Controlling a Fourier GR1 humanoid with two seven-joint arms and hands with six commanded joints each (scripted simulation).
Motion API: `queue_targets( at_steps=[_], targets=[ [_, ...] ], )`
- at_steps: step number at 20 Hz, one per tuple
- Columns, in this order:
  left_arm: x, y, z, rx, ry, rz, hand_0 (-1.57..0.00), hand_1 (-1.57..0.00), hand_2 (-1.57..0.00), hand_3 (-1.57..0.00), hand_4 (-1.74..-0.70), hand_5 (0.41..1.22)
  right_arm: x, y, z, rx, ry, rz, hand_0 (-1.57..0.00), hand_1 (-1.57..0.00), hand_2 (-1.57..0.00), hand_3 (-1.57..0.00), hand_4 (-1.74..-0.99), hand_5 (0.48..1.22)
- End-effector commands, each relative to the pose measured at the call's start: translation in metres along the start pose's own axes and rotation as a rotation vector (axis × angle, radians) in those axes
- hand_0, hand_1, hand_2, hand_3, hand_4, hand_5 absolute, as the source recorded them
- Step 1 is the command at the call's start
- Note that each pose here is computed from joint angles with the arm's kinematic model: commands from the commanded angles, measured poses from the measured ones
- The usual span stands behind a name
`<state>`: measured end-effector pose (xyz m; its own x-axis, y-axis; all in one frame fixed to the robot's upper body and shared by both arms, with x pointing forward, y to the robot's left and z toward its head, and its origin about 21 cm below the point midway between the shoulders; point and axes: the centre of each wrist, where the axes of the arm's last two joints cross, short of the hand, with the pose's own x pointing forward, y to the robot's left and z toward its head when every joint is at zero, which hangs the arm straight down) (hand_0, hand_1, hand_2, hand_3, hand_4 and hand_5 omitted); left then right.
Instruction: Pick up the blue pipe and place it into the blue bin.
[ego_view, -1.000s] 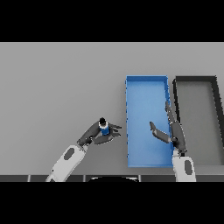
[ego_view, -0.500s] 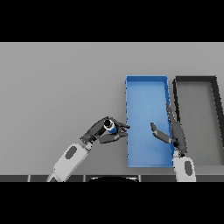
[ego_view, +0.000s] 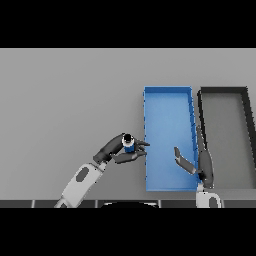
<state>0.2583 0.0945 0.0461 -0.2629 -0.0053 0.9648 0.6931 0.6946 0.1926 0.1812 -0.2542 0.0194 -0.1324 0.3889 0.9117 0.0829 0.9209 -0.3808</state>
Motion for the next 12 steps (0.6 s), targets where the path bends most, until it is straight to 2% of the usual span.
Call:
queue_targets(
  at_steps=[1, 2, 3, 5, 8, 10, 12],
  targets=[
    [-0.001, 0.0, -0.002, 0.0, 0.005, -0.002, -1.57, -1.57, -1.57, -1.57, -1.47, 1.22, 0.002, 0.001, 0.004, -0.005, 0.01, 0.008, 0.0, 0.0, 0.0, 0.0, -1.184, 0.642],
    [0.0, -0.001, -0.003, -0.007, -0.009, 0.005, -1.57, -1.57, -1.57, -1.57, -1.47, 1.22, 0.007, 0.0, 0.003, -0.004, -0.009, -0.003, 0.0, 0.0, -0.02, 0.0, -1.187, 0.642],
    [0.0, -0.001, -0.002, -0.009, -0.014, 0.001, -1.57, -1.57, -1.57, -1.57, -1.47, 1.221, 0.011, -0.005, 0.003, 0.015, -0.064, -0.071, 0.0, 0.0, -0.04, 0.0, -1.195, 0.648],
    [-0.001, 0.0, -0.001, -0.016, -0.012, 0.002, -1.57, -1.57, -1.57, -1.57, -1.47, 1.221, 0.027, -0.012, -0.003, 0.121, -0.111, -0.224, 0.0, -0.02, -0.09, 0.0, -1.202, 0.624],
    [0.003, -0.001, -0.003, -0.028, -0.015, 0.008, -1.57, -1.57, -1.57, -1.57, -1.47, 1.221, 0.061, -0.026, -0.019, 0.304, -0.151, -0.29, 0.0, -0.02, -0.12, 0.0, -1.224, 0.6],
    [0.004, 0.0, -0.002, -0.024, -0.012, 0.012, -1.57, -1.57, -1.57, -1.57, -1.47, 1.221, 0.08, -0.03, -0.028, 0.429, -0.162, -0.291, 0.0, -0.01, -0.11, 0.0, -1.237, 0.577],
    [0.006, 0.003, 0.0, -0.022, -0.008, 0.01, -1.57, -1.57, -1.57, -1.57, -1.47, 1.221, 0.094, -0.024, -0.038, 0.517, -0.16, -0.274, 0.0, -0.01, -0.1, 0.0, -1.255, 0.56]
  ],
)
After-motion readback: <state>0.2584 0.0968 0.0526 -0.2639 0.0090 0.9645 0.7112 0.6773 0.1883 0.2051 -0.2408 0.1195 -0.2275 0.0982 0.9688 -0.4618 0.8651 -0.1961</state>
